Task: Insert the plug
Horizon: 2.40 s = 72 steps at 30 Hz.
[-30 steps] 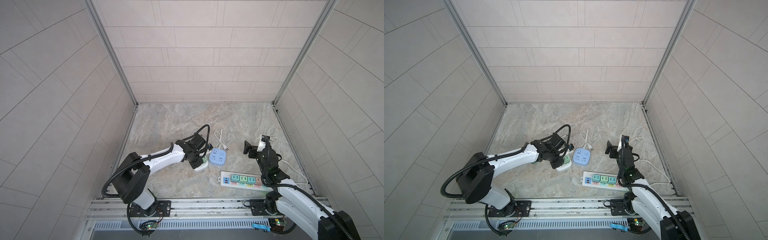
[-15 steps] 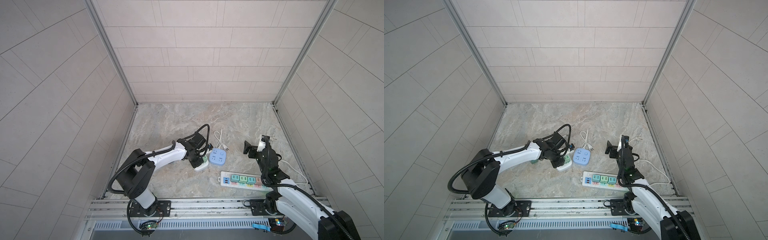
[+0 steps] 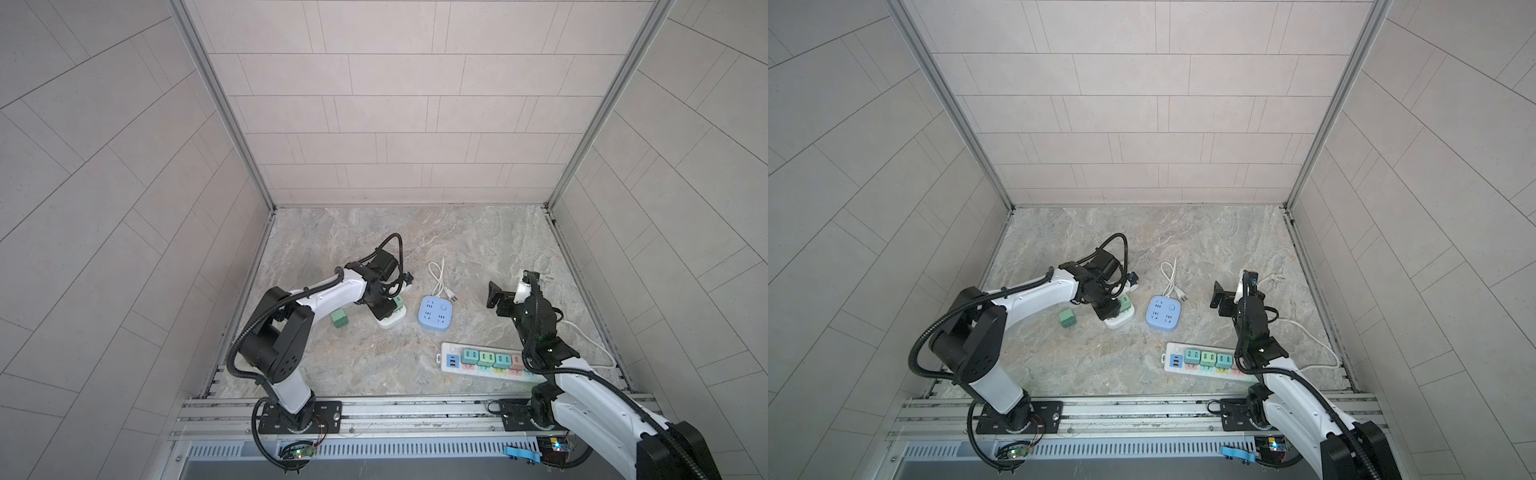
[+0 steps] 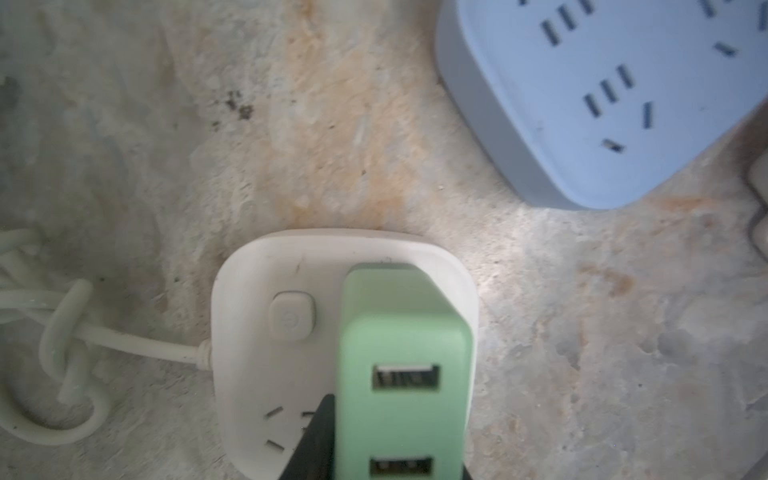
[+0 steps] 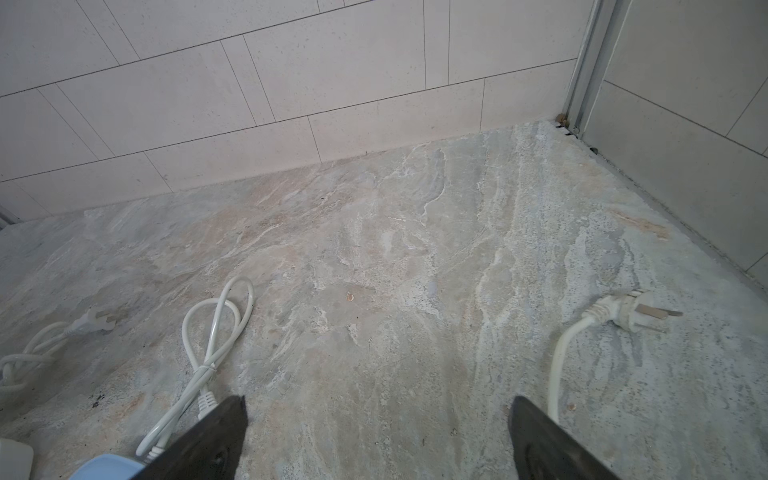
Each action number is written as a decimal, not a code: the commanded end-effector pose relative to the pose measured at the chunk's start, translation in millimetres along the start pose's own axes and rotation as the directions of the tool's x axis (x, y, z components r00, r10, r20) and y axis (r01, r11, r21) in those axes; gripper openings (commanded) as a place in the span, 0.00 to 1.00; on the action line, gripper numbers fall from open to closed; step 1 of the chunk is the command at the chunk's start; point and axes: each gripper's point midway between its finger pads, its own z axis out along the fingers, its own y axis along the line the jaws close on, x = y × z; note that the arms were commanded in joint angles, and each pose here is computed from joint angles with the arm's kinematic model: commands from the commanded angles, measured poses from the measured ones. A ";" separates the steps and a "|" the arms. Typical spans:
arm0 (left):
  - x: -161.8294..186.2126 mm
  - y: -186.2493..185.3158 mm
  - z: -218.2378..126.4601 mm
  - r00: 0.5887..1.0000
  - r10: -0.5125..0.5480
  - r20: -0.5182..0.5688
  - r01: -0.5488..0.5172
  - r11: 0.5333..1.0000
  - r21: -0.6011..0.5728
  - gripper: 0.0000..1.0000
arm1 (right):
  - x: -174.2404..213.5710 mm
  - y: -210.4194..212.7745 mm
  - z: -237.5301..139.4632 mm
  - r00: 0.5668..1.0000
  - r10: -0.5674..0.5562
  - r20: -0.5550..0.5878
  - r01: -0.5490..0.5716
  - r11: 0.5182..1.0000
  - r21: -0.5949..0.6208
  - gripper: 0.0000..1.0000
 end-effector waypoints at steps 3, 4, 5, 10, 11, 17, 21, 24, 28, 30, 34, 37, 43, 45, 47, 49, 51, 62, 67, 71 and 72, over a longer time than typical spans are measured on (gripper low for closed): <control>16.3 27.9 4.5 0.995 0.013 -0.103 -0.024 0.994 -0.107 0.17 | -4.4 3.2 -2.0 1.000 0.004 0.021 -0.004 1.000 -0.016 1.00; 15.4 30.3 3.5 0.995 0.008 -0.100 -0.021 0.992 -0.122 0.25 | -3.8 3.3 -2.0 1.000 0.004 0.019 -0.003 1.000 -0.016 1.00; 14.3 31.3 2.4 0.996 0.007 -0.091 -0.018 0.992 -0.127 0.32 | -3.6 2.9 -1.9 1.000 0.003 0.019 -0.003 1.000 -0.014 1.00; 3.8 26.3 -8.8 1.000 -0.012 -0.027 0.009 0.994 -0.112 0.62 | -3.3 3.7 -1.3 1.000 0.003 0.016 -0.002 1.000 -0.015 1.00; -0.2 23.6 -13.0 1.000 -0.022 -0.013 0.021 0.995 -0.096 0.63 | -3.3 3.5 -1.2 1.000 0.002 0.015 -0.002 1.000 -0.014 1.00; -23.7 25.9 -56.0 0.987 -0.097 0.128 0.114 0.985 -0.128 0.77 | -3.2 3.6 -1.2 1.000 0.001 0.016 -0.001 1.000 -0.015 1.00; -35.8 25.6 -91.7 0.949 -0.140 0.284 0.188 0.971 -0.151 0.95 | -2.7 4.0 -1.1 1.000 0.001 0.013 -0.001 1.000 -0.016 1.00; -39.7 38.1 -123.2 0.871 -0.222 0.438 0.334 0.921 -0.199 1.00 | -3.4 4.1 -0.7 1.000 0.001 0.014 -0.001 1.000 -0.014 1.00; -14.2 77.9 -169.0 0.512 -0.439 0.738 0.760 0.632 -0.151 1.00 | -2.5 4.6 0.6 1.000 -0.002 0.007 0.002 1.000 -0.014 1.00; 26.2 96.8 -185.7 0.240 -0.509 0.827 0.930 0.365 -0.045 1.00 | -2.4 5.1 1.5 1.000 -0.004 0.004 0.004 1.000 -0.014 1.00; 33.8 83.3 -196.2 0.158 -0.524 0.837 0.887 0.449 0.113 1.00 | -1.3 7.8 4.2 1.000 -0.012 -0.010 0.012 1.000 -0.019 1.00; 59.7 85.8 -193.4 0.089 -0.464 0.881 0.906 0.405 0.121 1.00 | 0.6 11.3 7.1 0.999 -0.029 -0.029 0.028 0.999 -0.023 1.00; 91.1 91.4 -185.3 -0.047 -0.388 0.920 0.928 0.324 0.184 1.00 | 7.8 26.4 22.5 0.987 -0.079 -0.142 0.070 0.996 -0.062 0.95; 86.6 89.1 -185.7 -0.048 -0.375 0.926 0.911 0.364 0.194 1.00 | 16.6 32.3 26.6 0.967 -0.092 -0.238 0.076 0.994 -0.076 0.91; 90.9 91.2 -187.9 -0.055 -0.360 0.932 0.920 0.345 0.187 1.00 | 31.3 41.6 27.5 0.938 -0.119 -0.325 0.086 0.990 -0.112 0.88; 97.1 93.7 -190.9 -0.062 -0.348 0.935 0.933 0.312 0.178 1.00 | 42.4 50.5 24.9 0.909 -0.161 -0.386 0.119 0.984 -0.131 0.88; 97.7 93.2 -189.3 -0.068 -0.352 0.933 0.932 0.311 0.185 1.00 | 44.5 55.5 22.2 0.890 -0.198 -0.411 0.161 0.979 -0.123 0.88; 103.8 91.7 -191.4 -0.116 -0.352 0.929 0.929 0.292 0.226 1.00 | 73.6 59.3 21.2 0.807 -0.263 -0.528 0.247 0.963 -0.102 0.89; 104.8 90.2 -194.3 -0.124 -0.348 0.929 0.925 0.297 0.235 1.00 | 77.7 75.5 24.9 0.789 -0.304 -0.534 0.277 0.952 -0.132 0.89; 105.1 88.9 -196.6 -0.138 -0.347 0.928 0.920 0.302 0.250 1.00 | 89.3 86.2 26.2 0.729 -0.388 -0.563 0.373 0.916 -0.148 0.89; 104.2 88.5 -197.5 -0.143 -0.347 0.927 0.917 0.307 0.256 1.00 | 91.9 89.6 26.8 0.716 -0.405 -0.569 0.390 0.907 -0.156 0.89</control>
